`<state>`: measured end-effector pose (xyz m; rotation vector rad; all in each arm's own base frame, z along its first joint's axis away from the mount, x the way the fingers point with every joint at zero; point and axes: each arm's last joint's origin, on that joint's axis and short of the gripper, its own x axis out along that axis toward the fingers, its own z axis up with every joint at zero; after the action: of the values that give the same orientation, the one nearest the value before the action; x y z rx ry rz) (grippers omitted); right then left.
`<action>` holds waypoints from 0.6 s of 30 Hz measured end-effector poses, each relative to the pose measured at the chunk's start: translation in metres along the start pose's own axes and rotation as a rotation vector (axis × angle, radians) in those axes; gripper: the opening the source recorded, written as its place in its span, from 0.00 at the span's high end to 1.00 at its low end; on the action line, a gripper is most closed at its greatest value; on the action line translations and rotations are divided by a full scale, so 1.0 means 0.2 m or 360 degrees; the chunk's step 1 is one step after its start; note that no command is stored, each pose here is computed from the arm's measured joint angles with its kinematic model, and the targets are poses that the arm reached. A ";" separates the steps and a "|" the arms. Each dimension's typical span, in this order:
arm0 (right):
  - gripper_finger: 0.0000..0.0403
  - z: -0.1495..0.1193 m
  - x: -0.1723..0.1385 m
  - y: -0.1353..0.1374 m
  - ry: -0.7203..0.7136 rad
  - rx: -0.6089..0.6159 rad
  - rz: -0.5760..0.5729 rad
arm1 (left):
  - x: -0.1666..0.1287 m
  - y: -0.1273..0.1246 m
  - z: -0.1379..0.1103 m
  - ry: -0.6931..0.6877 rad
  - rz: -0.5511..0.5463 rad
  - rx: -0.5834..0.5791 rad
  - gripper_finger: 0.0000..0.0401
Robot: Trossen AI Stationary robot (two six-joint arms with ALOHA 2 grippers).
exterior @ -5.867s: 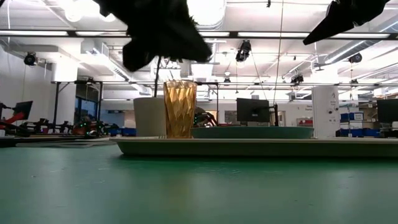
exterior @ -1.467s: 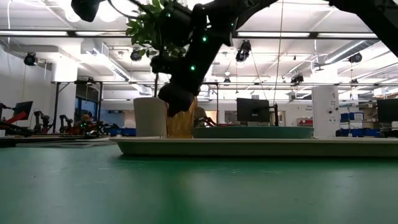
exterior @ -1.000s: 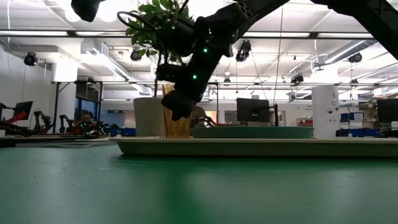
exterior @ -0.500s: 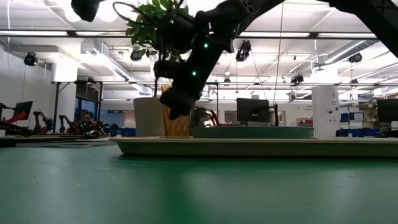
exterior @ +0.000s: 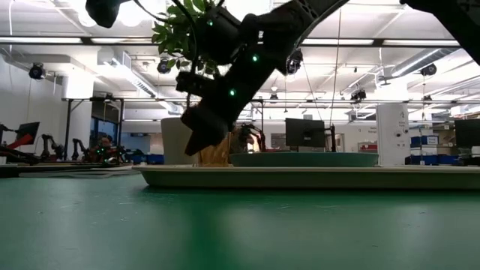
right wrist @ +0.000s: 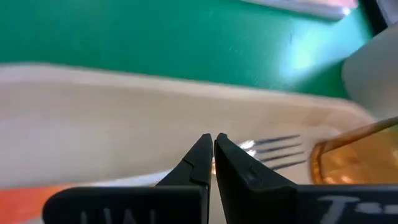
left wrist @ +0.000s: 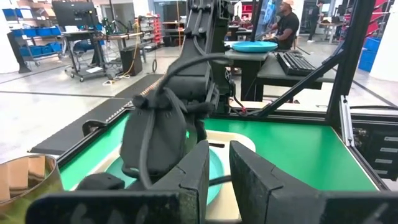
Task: Pick and place plate/cup/fork/spoon on tray
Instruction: Adjust the orange fork
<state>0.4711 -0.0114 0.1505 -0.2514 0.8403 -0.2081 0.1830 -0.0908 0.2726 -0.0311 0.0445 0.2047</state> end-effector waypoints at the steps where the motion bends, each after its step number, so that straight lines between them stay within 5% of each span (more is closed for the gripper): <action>1: 0.98 -0.02 0.01 0.00 0.0015 -0.0001 0.0003 | 0.00 0.00 0.00 0.0000 0.0000 0.0000 0.89; 18: 0.98 -0.08 0.06 0.04 0.0048 0.0032 0.0173 | 0.00 0.00 0.00 -0.0002 0.0001 -0.0001 0.89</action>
<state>0.4685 -0.0092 0.1293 -0.1836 0.8787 -0.1185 0.1830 -0.0908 0.2728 -0.0316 0.0433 0.2053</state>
